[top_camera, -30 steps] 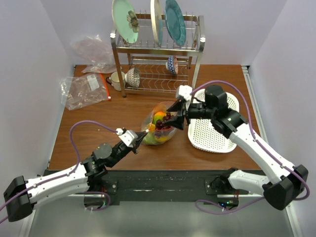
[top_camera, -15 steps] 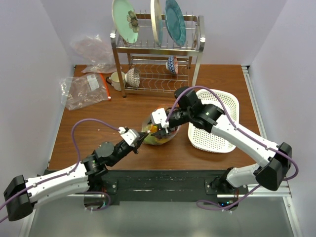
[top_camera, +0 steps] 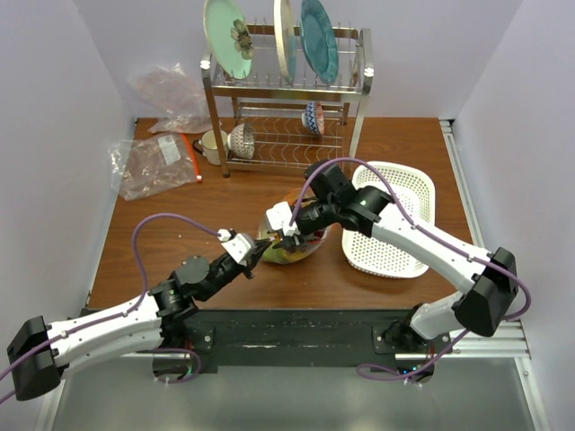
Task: Place the food in the zip-top bag and seal the zipper
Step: Zip the zipper food storage bag at the center of the board.
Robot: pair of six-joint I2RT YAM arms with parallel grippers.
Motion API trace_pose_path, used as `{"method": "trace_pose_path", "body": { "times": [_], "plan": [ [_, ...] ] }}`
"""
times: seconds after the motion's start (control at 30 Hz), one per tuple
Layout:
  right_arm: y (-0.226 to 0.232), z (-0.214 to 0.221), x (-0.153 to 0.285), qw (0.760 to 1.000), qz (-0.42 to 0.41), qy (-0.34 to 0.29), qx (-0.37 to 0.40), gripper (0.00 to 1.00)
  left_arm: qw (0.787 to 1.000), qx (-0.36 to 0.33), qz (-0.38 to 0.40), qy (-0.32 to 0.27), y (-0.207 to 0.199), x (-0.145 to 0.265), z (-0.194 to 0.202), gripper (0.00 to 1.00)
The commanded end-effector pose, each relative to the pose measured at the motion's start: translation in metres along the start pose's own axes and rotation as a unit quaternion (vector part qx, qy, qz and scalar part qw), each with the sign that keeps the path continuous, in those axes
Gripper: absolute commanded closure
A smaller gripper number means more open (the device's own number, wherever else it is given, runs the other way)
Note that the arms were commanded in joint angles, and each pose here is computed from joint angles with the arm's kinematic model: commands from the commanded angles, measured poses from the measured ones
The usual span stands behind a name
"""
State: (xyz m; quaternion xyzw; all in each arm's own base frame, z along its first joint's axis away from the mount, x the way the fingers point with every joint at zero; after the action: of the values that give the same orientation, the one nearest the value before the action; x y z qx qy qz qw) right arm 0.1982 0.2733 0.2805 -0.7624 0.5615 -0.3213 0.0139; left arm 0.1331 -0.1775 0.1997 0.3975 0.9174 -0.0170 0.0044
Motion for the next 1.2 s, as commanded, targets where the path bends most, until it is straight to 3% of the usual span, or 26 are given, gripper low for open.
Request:
{"method": "trace_pose_path", "body": {
  "times": [0.0, 0.07, 0.13, 0.17, 0.33, 0.5, 0.6, 0.8, 1.07, 1.17],
  "plan": [
    [-0.008, -0.008, 0.002, 1.000, 0.005, 0.000, 0.018, 0.60, 0.999, 0.010, -0.002, -0.040, 0.000, -0.004, -0.025, 1.00],
    [-0.008, -0.007, 0.001, 1.000, 0.004, 0.002, 0.016, 0.68, 0.999, 0.010, -0.002, -0.039, 0.000, -0.004, -0.024, 1.00],
    [-0.010, -0.007, 0.000, 1.000, 0.002, 0.006, 0.011, 0.94, 0.999, 0.010, -0.003, -0.038, 0.000, -0.004, -0.023, 1.00],
    [-0.011, -0.007, 0.000, 1.000, 0.000, 0.008, 0.009, 1.00, 0.999, 0.010, -0.004, -0.038, 0.000, -0.003, -0.023, 1.00],
    [-0.011, -0.008, 0.000, 1.000, -0.006, 0.013, 0.000, 1.00, 0.999, 0.008, 0.000, -0.037, 0.000, -0.003, -0.020, 0.98],
    [-0.013, -0.014, 0.003, 1.000, 0.003, 0.005, -0.002, 1.00, 0.999, -0.003, 0.020, -0.039, -0.002, -0.002, -0.021, 0.70],
    [-0.014, -0.015, 0.003, 1.000, 0.003, 0.003, 0.000, 1.00, 0.998, -0.012, 0.025, -0.049, -0.003, -0.003, -0.021, 0.64],
    [-0.013, -0.016, 0.004, 1.000, -0.002, 0.001, -0.001, 1.00, 0.998, -0.025, 0.025, -0.058, -0.002, -0.005, -0.022, 0.73],
    [-0.011, -0.018, 0.006, 1.000, -0.011, 0.001, 0.002, 1.00, 0.996, -0.038, 0.039, -0.066, -0.005, -0.010, -0.028, 0.70],
    [-0.011, -0.018, 0.006, 1.000, -0.011, 0.000, 0.002, 1.00, 0.996, -0.044, 0.050, -0.064, -0.007, -0.012, -0.030, 0.75]
  ]
}}
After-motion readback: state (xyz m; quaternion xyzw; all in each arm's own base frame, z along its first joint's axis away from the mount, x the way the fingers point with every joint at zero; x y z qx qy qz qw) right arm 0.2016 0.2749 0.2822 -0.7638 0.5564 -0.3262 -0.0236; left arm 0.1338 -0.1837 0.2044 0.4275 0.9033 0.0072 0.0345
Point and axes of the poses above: each gripper's point midway between its finger pads, its own x axis back along the fingers, its own y axis along the line the jaws close on, z = x × y, the point moved 9 cm from there along x, back along the fingers, and after that the axes turned 5 degrees about x, right-handed, at the moved point
